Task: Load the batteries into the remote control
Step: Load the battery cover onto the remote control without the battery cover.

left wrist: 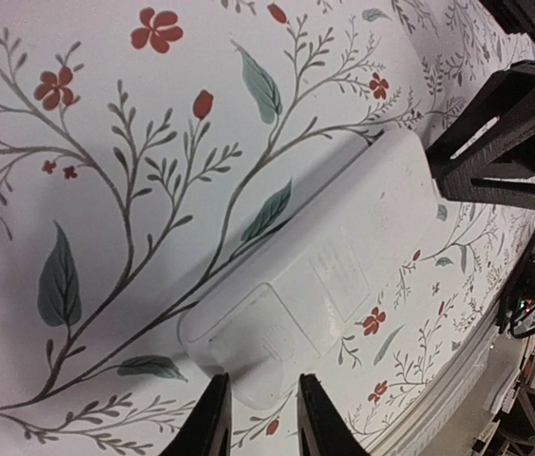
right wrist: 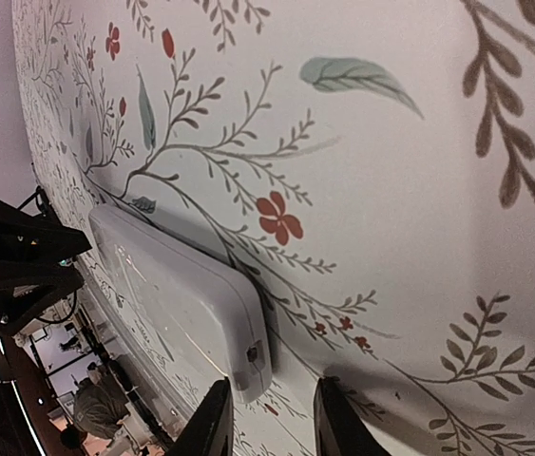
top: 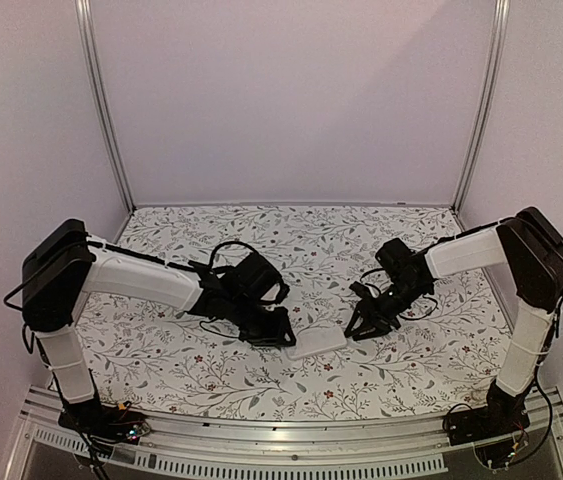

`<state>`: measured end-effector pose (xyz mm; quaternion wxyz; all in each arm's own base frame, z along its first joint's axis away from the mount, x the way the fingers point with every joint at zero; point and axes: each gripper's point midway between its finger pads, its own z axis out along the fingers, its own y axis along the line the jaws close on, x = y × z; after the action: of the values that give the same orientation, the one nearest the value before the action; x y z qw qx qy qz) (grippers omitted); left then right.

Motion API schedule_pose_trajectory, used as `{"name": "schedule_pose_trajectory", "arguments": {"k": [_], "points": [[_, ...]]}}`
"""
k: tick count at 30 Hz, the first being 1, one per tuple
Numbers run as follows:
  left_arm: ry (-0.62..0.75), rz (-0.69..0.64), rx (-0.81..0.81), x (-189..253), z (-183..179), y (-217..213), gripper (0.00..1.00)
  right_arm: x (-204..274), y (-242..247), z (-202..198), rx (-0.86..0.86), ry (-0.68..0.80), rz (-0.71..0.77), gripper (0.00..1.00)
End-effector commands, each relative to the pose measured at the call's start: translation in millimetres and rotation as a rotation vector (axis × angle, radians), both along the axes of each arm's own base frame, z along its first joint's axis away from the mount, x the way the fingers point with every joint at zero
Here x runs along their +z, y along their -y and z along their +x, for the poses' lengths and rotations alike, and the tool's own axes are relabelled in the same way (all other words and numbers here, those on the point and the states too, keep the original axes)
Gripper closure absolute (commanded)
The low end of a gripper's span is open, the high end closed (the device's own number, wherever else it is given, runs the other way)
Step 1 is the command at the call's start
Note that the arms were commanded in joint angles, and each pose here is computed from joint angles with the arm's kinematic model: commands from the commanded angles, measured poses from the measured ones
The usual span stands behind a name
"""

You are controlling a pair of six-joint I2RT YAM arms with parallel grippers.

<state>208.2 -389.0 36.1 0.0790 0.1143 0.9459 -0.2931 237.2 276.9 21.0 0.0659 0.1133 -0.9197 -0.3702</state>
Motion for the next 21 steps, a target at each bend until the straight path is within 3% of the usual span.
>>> {"name": "schedule_pose_trajectory", "arguments": {"k": [1,9,15,21], "points": [[-0.001,0.038,-0.029,-9,-3,5,0.76,-1,-7,4,0.007,0.005,0.006,0.71],[0.035,0.059,-0.016,0,0,-3,0.75,-4,-9,2,0.013,-0.006,0.007,0.74],[0.141,0.196,0.073,11,9,-45,0.73,-5,-10,0,0.015,-0.010,0.007,0.74],[0.167,0.366,0.100,-11,9,-69,0.85,-4,-13,-2,0.026,-0.011,0.014,0.74]]}}
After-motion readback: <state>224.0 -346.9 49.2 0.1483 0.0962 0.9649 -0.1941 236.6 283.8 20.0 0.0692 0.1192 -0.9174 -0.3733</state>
